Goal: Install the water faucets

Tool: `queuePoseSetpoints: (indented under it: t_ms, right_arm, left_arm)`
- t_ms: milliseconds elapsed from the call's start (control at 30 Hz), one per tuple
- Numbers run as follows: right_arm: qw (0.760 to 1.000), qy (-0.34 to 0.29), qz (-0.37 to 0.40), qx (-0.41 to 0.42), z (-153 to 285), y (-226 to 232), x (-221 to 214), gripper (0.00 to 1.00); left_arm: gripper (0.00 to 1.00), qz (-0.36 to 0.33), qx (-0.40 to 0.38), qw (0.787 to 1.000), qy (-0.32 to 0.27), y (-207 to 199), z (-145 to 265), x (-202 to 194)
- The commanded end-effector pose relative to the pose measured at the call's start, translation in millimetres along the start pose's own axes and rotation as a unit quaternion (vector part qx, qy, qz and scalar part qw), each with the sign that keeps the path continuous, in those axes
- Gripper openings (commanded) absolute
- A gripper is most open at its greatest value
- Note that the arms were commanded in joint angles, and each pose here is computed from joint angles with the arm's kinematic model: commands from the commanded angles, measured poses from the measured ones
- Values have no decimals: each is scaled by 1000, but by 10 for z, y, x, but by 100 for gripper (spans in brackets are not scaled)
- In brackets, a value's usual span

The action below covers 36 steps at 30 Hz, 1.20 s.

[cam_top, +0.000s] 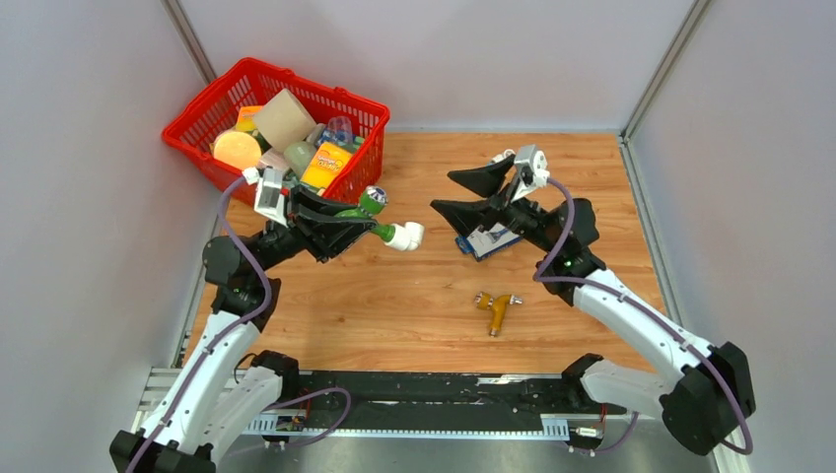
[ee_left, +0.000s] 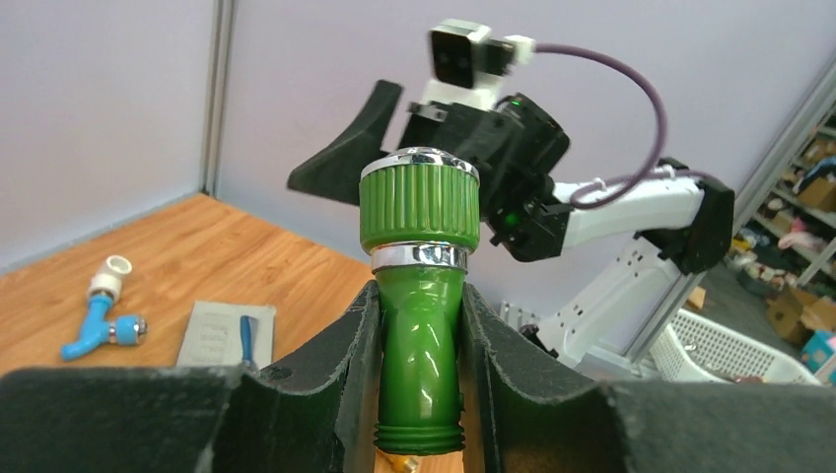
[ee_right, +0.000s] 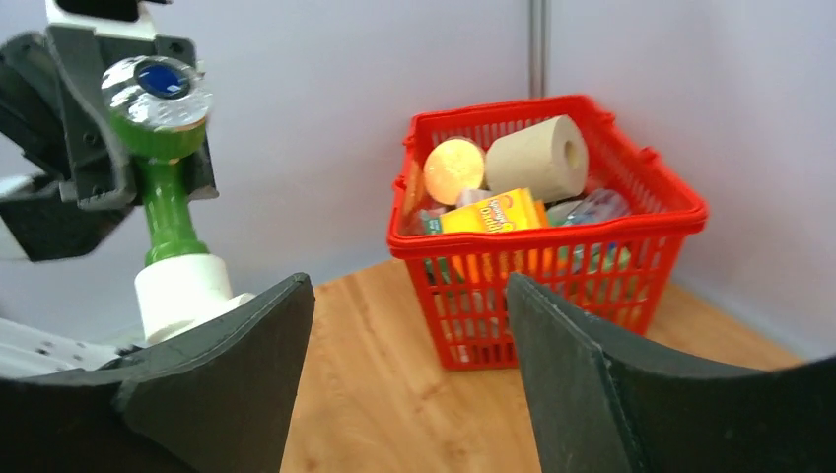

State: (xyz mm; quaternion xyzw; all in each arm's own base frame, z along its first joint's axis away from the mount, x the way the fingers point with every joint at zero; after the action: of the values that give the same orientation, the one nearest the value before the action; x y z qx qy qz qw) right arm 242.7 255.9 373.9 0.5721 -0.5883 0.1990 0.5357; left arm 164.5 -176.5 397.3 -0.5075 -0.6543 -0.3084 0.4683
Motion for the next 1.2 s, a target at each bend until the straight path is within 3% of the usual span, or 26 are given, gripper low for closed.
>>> queuePoseSetpoints:
  t_ms: [0, 67, 267, 600, 700, 900, 1000, 1100, 1167]
  right_arm:
    - [985, -6, 170, -10, 136, 3, 49, 80]
    - [976, -4, 216, 21, 171, 133, -21, 100]
    - [936, -21, 338, 94, 234, 533, -235, 100]
    - [879, -16, 474, 51, 9, 701, -520, 99]
    - [871, -11, 491, 29, -65, 626, -573, 91]
    - [873, -14, 488, 14, -144, 561, -639, 61]
    - [887, -14, 460, 19, -181, 586, -648, 49]
    - [917, -12, 396, 36, -215, 647, -636, 36]
    - [945, -20, 323, 44, -234, 676, -555, 16]
  left_arm:
    - [0, 75, 54, 996, -15, 154, -41, -7]
    - [0, 111, 73, 991, -14, 220, -48, -57]
    - [0, 185, 80, 980, -11, 288, -97, -120]
    - [0, 237, 74, 969, -12, 286, -127, -113]
    - [0, 242, 67, 968, -14, 253, -131, -88]
    - [0, 246, 57, 967, -19, 194, -126, -31]
    - [0, 240, 53, 969, -22, 176, -123, -9]
    - [0, 211, 35, 976, -39, 136, -124, 62]
    - [0, 183, 19, 981, -52, 105, -127, 109]
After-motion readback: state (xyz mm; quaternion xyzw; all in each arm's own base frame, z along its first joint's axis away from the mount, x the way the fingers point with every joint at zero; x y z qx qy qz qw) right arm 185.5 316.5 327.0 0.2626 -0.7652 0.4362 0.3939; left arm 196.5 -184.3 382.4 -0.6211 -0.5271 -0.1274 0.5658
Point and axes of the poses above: each gripper's point midway between its finger pads, its own z axis back along the fingers, its own y axis along the line the jaws close on, x = y × z, the point moved 4 cm from there along z, back along the fingers, and after that the axes turned 12 degrees about -z, right-handed, at the moved point
